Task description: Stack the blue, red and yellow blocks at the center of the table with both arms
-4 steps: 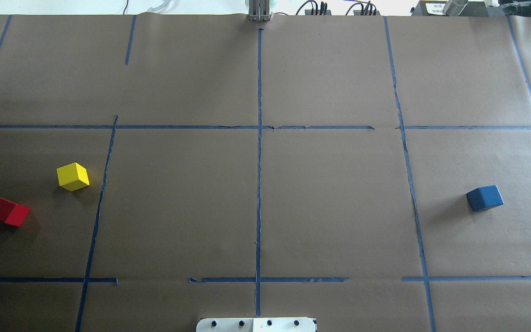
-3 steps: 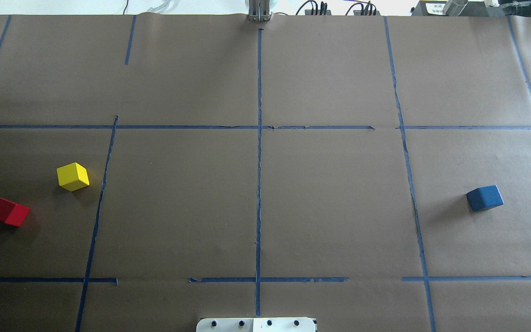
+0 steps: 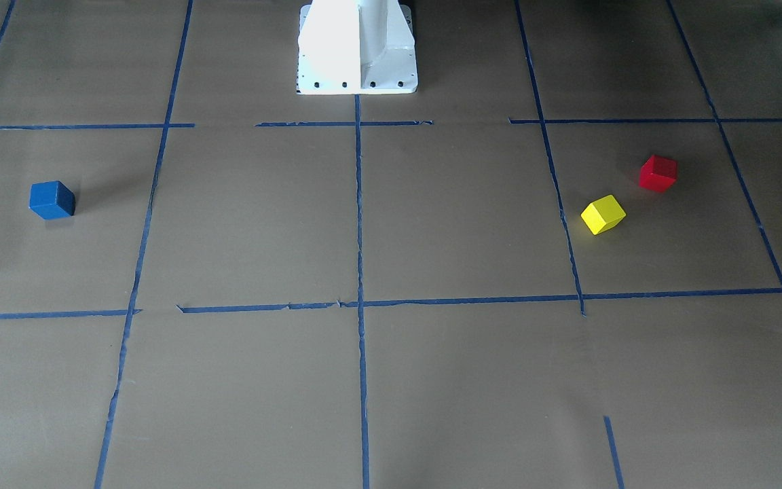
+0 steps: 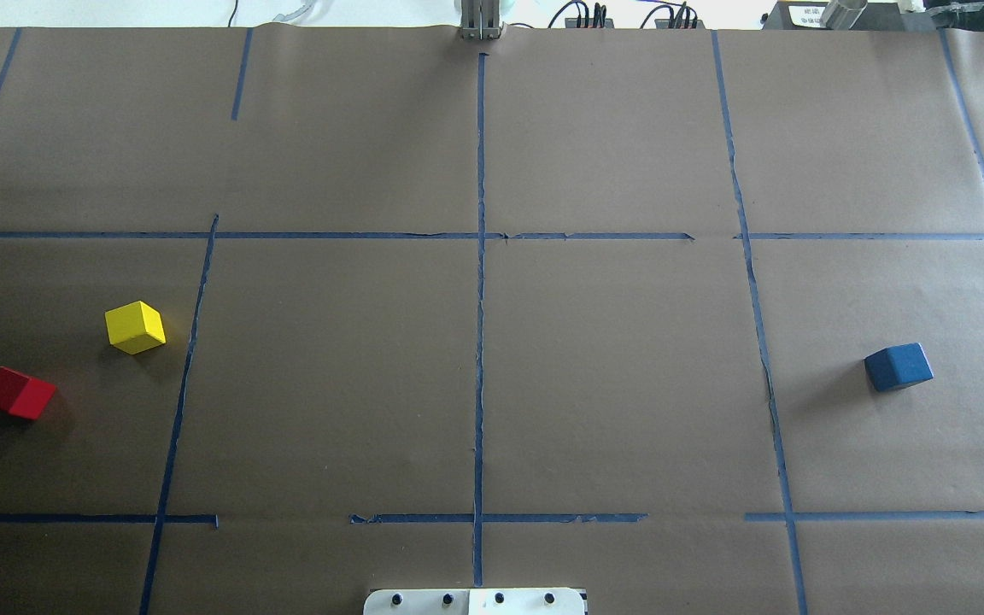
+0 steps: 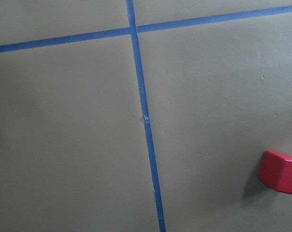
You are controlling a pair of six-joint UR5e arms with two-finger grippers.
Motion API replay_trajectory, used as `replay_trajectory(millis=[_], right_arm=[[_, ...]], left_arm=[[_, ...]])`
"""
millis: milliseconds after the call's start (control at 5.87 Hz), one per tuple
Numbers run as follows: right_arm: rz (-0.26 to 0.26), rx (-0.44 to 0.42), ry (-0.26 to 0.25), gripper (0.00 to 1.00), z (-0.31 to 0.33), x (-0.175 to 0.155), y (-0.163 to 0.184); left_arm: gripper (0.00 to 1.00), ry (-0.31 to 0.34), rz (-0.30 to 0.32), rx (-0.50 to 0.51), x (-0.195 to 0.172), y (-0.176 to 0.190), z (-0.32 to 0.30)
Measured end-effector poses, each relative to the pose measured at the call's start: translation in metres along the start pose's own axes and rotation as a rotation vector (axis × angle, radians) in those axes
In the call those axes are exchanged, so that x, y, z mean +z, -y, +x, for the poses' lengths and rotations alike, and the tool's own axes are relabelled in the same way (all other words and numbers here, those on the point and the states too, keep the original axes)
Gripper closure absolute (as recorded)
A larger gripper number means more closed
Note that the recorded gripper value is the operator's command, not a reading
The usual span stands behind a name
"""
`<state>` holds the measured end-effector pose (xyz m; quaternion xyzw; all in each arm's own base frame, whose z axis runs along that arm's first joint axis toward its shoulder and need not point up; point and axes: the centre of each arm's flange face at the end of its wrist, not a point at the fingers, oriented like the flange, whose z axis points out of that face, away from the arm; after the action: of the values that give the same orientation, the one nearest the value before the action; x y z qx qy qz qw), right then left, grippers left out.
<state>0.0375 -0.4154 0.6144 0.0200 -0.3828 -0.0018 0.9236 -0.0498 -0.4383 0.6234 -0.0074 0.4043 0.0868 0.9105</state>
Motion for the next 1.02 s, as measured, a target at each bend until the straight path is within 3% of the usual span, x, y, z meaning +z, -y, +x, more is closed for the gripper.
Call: replay_trajectory(millis=[511,1022], right_arm=[[0.010,-0.054,0.004,0.00,-0.011,0.006,0.003],[0.024,-0.178,0.037,0.00,-0.074,0.037,0.013]], left_arm=[[0.00,0.000,0.004,0.001,-0.002,0.001,0.002],[0.00,-0.003,0.011,0.012,-0.004,0.004,0.005]])
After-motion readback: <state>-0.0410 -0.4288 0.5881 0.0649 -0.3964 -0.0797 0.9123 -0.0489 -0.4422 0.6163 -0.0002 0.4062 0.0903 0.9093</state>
